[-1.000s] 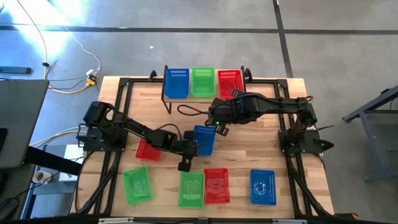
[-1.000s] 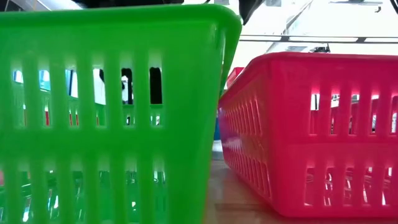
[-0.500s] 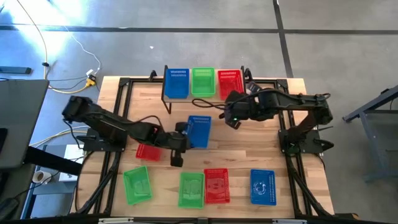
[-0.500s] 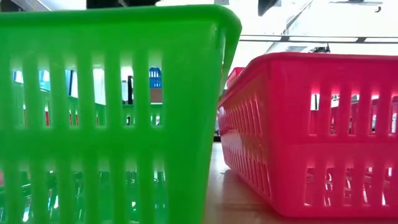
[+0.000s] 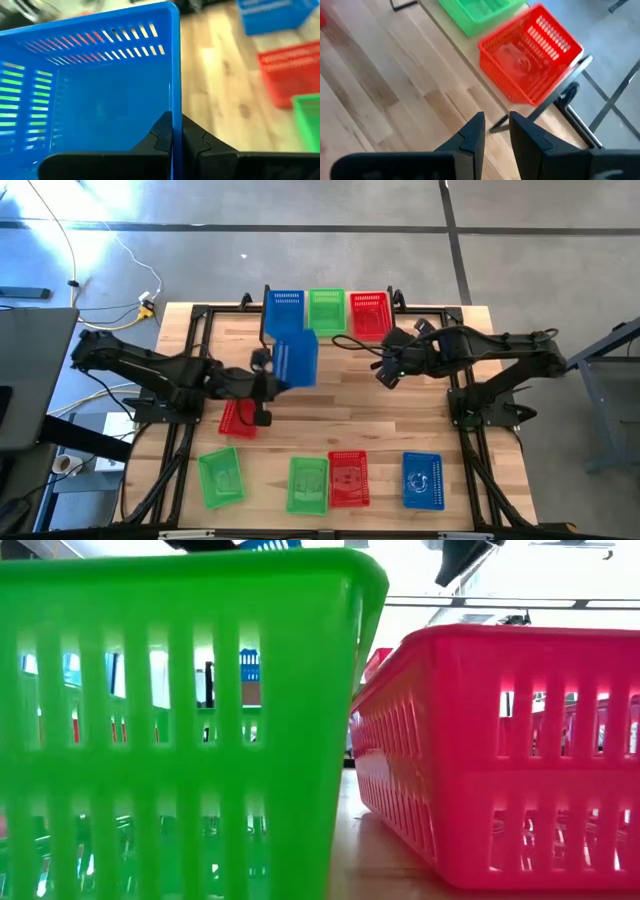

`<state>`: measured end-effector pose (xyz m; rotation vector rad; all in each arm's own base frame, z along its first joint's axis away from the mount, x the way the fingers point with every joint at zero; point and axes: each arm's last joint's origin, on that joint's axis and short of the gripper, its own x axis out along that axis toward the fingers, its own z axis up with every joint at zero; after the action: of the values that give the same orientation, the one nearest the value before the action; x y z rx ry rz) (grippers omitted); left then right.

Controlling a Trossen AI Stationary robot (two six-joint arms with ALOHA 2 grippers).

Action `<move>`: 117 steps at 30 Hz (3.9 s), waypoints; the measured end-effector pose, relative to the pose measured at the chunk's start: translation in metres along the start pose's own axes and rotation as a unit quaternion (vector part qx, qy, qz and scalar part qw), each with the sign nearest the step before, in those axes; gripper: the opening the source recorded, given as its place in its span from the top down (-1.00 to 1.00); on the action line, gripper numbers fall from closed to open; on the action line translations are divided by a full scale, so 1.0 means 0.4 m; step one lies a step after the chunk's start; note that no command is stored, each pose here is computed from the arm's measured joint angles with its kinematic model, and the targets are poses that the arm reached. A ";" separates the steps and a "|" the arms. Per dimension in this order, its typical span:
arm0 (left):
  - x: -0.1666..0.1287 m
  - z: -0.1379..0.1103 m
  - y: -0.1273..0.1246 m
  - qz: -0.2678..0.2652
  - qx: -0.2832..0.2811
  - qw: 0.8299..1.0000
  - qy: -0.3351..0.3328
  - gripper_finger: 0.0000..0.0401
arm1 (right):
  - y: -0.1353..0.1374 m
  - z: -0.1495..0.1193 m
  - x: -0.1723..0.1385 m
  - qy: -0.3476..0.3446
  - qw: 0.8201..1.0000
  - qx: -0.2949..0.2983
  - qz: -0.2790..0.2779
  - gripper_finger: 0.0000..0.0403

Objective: Stack baskets on shelf by color
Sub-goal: Stack the top blue bin on top of the blue bin on the shelf

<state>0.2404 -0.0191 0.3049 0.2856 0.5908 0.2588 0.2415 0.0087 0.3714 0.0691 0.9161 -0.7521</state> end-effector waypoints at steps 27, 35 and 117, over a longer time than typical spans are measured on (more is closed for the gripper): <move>-0.017 -0.042 0.362 0.116 0.054 0.986 0.104 1.00 | 0.008 -0.048 0.039 -0.032 0.998 0.038 0.047 0.61; 0.046 -0.068 0.361 0.078 0.067 0.983 0.155 1.00 | 0.008 -0.048 0.040 -0.032 0.998 0.038 0.047 0.61; 0.112 -0.076 0.452 -0.030 -0.016 0.971 0.236 0.67 | 0.010 -0.049 0.040 -0.024 0.997 0.031 0.060 0.61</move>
<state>0.2302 0.1686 0.3189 0.1731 1.0625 0.2794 0.2364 0.0099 0.3463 0.1593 0.8355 -0.6689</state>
